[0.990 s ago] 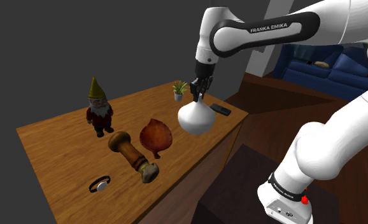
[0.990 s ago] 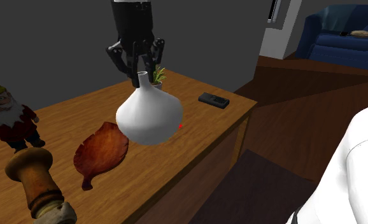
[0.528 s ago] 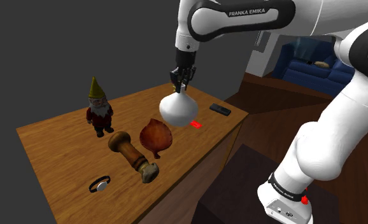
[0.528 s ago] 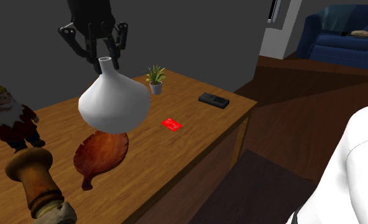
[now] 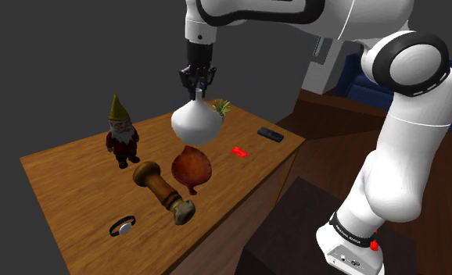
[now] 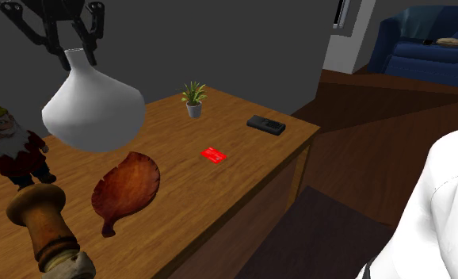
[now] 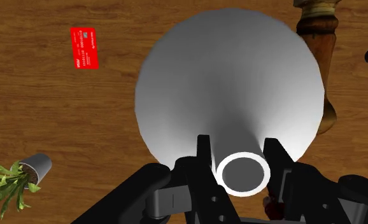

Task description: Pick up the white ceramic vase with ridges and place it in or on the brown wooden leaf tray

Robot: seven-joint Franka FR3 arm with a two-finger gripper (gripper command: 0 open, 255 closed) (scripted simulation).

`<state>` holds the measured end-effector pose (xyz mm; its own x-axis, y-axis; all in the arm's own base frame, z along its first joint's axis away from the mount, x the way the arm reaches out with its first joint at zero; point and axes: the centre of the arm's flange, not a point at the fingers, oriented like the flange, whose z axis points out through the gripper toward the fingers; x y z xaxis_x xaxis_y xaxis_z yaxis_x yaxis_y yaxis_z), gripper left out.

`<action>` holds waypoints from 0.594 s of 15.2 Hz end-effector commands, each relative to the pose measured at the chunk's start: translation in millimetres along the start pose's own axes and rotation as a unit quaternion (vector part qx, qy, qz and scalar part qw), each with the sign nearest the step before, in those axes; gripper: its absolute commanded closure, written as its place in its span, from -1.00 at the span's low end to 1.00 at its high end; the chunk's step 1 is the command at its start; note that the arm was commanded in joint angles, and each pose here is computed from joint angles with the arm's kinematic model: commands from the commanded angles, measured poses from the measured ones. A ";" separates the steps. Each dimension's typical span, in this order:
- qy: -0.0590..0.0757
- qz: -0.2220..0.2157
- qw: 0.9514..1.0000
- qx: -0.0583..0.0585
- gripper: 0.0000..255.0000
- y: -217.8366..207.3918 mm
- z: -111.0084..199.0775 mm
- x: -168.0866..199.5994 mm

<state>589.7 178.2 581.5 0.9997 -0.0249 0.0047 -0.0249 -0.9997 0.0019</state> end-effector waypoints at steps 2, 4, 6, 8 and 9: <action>0.001 0.001 1.000 0.000 1.00 -3.7 10.5 6.2; 0.001 0.001 1.000 0.000 1.00 -3.7 21.1 6.2; 0.001 0.001 1.000 0.000 1.00 -3.7 31.6 6.2; 0.001 0.001 1.000 0.000 1.00 -3.7 42.2 6.1; 0.001 0.001 1.000 0.000 1.00 -3.8 47.5 6.1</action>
<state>595.9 181.9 538.8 0.9997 -0.0262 0.0039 -0.0262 -0.9997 0.0018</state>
